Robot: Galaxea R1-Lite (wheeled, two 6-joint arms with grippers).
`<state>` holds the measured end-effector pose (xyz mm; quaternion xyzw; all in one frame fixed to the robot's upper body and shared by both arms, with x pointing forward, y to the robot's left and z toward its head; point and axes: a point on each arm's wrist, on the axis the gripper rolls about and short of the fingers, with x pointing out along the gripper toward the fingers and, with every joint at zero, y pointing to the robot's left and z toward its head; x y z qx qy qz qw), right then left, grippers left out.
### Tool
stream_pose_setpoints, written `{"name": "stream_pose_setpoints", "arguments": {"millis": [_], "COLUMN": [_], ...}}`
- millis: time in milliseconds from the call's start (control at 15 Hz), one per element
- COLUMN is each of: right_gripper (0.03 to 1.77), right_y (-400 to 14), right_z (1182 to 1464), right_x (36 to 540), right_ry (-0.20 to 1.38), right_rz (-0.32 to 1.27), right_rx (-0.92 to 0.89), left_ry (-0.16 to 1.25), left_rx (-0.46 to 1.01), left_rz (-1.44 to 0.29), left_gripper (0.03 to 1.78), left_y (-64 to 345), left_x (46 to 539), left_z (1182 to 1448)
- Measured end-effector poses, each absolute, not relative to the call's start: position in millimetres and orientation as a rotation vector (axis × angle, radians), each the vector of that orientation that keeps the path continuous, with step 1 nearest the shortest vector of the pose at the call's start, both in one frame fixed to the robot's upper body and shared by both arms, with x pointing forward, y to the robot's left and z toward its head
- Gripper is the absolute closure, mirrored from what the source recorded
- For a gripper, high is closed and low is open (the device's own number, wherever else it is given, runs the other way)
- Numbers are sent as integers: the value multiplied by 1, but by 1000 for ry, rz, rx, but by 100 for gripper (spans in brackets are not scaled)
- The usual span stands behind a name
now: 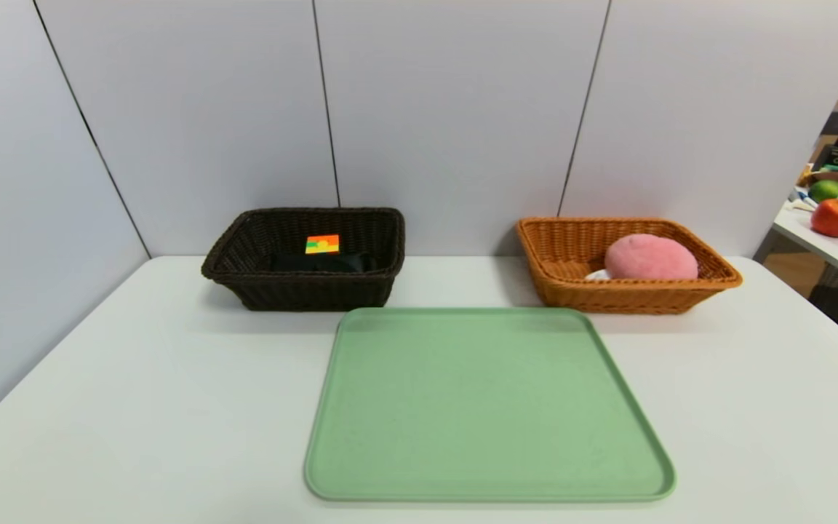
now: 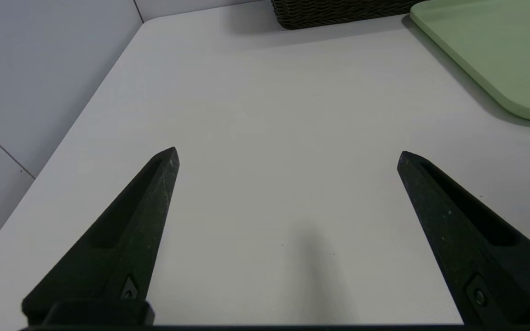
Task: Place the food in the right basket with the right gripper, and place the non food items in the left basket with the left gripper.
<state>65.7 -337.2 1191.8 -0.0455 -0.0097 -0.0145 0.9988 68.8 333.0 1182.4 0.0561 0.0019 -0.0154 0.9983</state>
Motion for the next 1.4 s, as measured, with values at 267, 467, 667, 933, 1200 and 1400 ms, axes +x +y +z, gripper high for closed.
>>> {"name": "stream_pose_setpoints", "arguments": {"millis": [267, 467, 667, 933, 1200, 1400], "right_gripper": [10, 10, 10, 10, 10, 10], "right_y": [-336, -335, -336, -336, -336, -337], "right_z": [1184, 1183, 1182, 1182, 1182, 1183], "right_x": [68, 69, 69, 69, 69, 69], "right_ry": [-4, -1, 2, 4, 9, 1], "right_rz": [45, 47, 43, 33, 3, 1], "right_rx": [-92, -91, -83, -43, -24, -20], "left_ry": [5, 6, 7, 7, 7, 7], "left_rx": [101, 99, 94, 93, 93, 93], "left_rz": [-30, -29, -28, -28, -28, -28], "left_gripper": [12, 12, 12, 12, 12, 12], "left_y": [333, 333, 333, 333, 333, 333], "left_x": [69, 69, 69, 69, 69, 69], "left_z": [1182, 1182, 1182, 1182, 1182, 1182]}}
